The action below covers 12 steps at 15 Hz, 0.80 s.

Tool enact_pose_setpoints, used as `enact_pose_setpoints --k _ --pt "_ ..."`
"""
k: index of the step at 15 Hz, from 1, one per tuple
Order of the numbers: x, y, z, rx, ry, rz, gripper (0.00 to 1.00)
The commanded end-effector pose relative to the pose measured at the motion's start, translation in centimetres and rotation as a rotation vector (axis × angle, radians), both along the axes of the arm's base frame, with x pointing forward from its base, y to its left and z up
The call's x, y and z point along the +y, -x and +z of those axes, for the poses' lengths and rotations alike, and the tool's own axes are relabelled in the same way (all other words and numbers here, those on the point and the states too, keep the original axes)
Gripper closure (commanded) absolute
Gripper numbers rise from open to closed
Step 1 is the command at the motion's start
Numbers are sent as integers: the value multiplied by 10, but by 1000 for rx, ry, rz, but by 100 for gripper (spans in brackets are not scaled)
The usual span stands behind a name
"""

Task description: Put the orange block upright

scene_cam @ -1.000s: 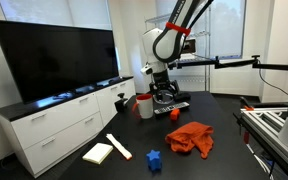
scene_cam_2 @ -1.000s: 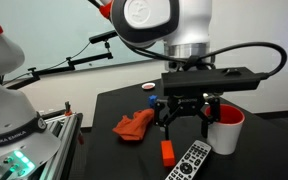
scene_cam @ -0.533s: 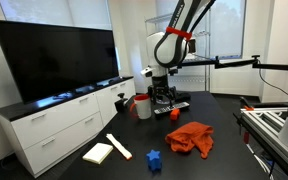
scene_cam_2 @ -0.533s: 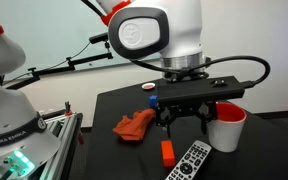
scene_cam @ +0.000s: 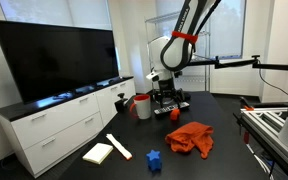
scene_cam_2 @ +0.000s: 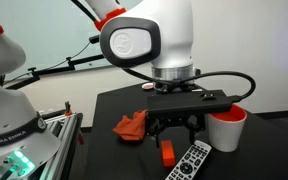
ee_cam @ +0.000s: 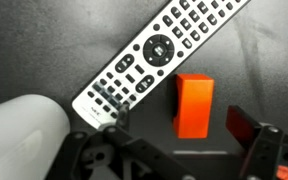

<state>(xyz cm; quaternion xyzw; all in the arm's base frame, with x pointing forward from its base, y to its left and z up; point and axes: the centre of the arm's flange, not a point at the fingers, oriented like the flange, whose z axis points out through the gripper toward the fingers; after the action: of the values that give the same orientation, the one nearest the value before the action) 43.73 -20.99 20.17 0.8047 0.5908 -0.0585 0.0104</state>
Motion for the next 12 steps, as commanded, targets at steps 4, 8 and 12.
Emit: enact_pose_setpoints --k 4,8,12 --pt "0 5 -3 10 1 5 0" --pt "3 7 -11 27 5 3 0" --pt "4 9 -13 33 4 1 0"
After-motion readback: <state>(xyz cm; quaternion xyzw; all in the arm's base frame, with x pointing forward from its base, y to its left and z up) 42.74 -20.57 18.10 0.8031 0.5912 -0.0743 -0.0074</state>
